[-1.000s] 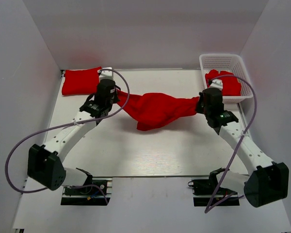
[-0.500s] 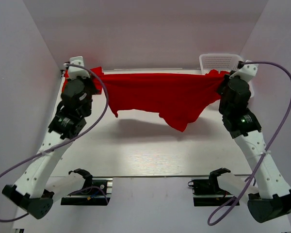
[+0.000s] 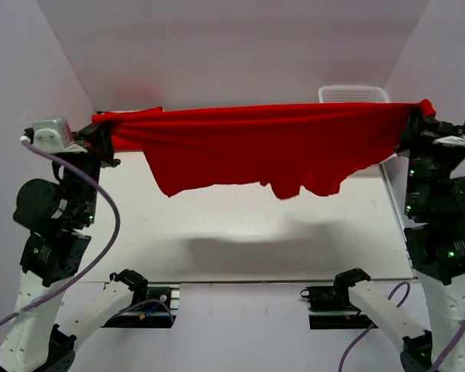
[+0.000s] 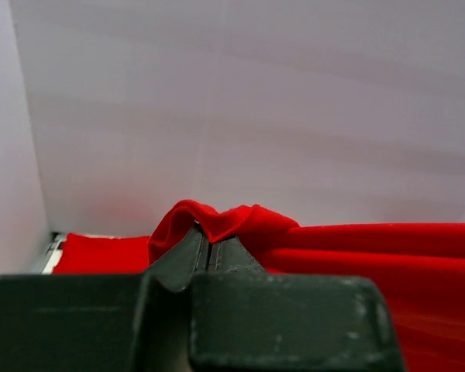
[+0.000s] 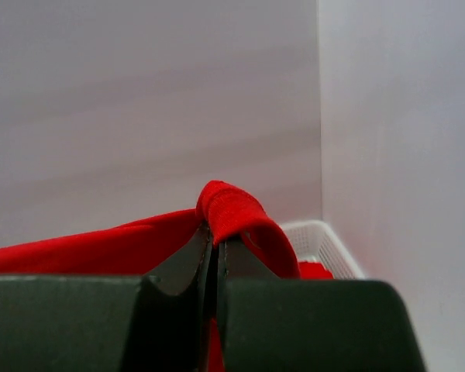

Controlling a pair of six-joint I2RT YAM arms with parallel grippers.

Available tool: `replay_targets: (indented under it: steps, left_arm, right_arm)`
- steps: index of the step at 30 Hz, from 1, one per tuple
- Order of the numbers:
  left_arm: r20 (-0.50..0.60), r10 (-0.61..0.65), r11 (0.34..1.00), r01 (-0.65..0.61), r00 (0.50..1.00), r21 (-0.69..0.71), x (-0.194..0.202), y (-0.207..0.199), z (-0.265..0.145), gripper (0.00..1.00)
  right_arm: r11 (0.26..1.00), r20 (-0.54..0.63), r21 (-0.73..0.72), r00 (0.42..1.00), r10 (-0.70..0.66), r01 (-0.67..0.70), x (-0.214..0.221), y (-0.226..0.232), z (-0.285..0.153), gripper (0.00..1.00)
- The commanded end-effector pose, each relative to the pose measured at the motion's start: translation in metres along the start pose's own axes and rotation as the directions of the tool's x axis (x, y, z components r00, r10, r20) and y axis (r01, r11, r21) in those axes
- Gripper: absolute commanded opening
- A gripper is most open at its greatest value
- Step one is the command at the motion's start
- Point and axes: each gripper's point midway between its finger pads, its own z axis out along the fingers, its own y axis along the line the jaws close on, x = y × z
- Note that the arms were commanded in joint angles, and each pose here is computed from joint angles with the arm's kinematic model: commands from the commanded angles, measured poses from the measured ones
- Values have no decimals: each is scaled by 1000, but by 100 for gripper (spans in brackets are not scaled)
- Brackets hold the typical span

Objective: Fold and stack the t-shirts
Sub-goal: Flatten out the tshirt

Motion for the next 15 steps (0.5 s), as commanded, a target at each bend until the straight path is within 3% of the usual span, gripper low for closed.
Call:
replay_targets:
  steps: [1, 7, 10, 13, 15]
  left_arm:
    - [18, -3, 1000, 3, 1000, 15, -15, 2, -9, 0]
    - [-11, -34, 999, 34, 999, 17, -5, 0, -9, 0]
    - [-92, -25, 998, 20, 995, -53, 33, 4, 6, 0]
    - [-205, -10, 989, -20, 979, -147, 89, 10, 23, 0]
    - [-280, -24, 980, -33, 960, -196, 127, 12, 30, 0]
  right_arm:
    - [1000, 107, 15, 994, -6, 4, -42, -9, -8, 0]
    - [999, 60, 0, 998, -32, 33, -21, -2, 2, 0]
    - [998, -10, -1, 998, -55, 55, 15, 7, 19, 0]
    - [998, -101, 0, 993, -61, 61, 73, 18, 39, 0]
    - [996, -234, 1, 968, -91, 94, 142, 27, 56, 0]
